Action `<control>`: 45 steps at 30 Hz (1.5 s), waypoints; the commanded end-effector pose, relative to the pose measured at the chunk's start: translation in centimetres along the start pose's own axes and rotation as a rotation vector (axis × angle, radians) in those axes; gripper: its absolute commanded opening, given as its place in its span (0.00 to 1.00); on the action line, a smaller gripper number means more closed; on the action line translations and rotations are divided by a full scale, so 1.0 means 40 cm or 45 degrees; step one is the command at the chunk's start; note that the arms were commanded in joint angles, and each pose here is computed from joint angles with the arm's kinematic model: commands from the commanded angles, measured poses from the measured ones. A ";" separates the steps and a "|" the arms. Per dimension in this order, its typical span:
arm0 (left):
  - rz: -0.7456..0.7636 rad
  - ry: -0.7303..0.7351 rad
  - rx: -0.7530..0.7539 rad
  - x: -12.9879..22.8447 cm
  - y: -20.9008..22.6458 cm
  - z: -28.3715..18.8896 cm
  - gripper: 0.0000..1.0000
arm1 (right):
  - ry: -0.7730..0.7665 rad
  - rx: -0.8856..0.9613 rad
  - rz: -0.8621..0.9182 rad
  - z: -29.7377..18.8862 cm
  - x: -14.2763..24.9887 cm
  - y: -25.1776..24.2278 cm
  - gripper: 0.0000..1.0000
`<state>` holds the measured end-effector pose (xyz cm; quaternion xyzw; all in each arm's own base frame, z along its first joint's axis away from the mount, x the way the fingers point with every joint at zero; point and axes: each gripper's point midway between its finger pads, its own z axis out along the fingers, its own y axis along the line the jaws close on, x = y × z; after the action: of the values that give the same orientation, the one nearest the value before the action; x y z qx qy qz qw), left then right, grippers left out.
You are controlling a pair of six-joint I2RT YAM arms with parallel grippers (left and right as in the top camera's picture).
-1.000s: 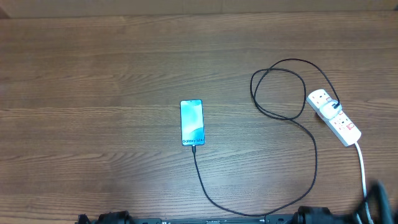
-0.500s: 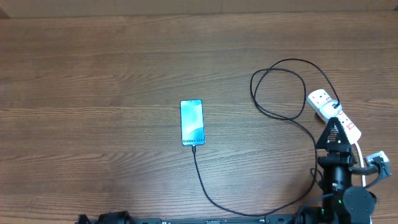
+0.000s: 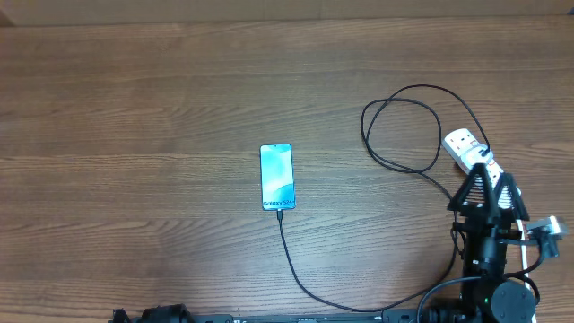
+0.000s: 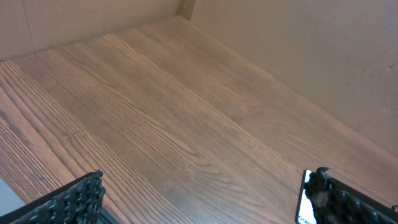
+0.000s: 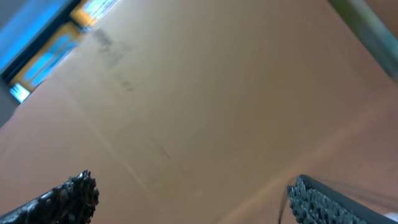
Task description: Plug charger to phone and switch on socket
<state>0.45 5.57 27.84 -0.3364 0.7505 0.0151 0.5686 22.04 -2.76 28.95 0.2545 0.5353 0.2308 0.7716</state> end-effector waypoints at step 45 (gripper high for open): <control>-0.026 -0.022 0.000 -0.004 0.002 -0.007 1.00 | 0.474 -0.031 -0.700 -0.038 0.278 -0.140 1.00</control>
<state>0.45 5.57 27.84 -0.3364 0.7505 0.0151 0.5686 24.63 -0.10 17.32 0.0563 0.7119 0.0643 0.6971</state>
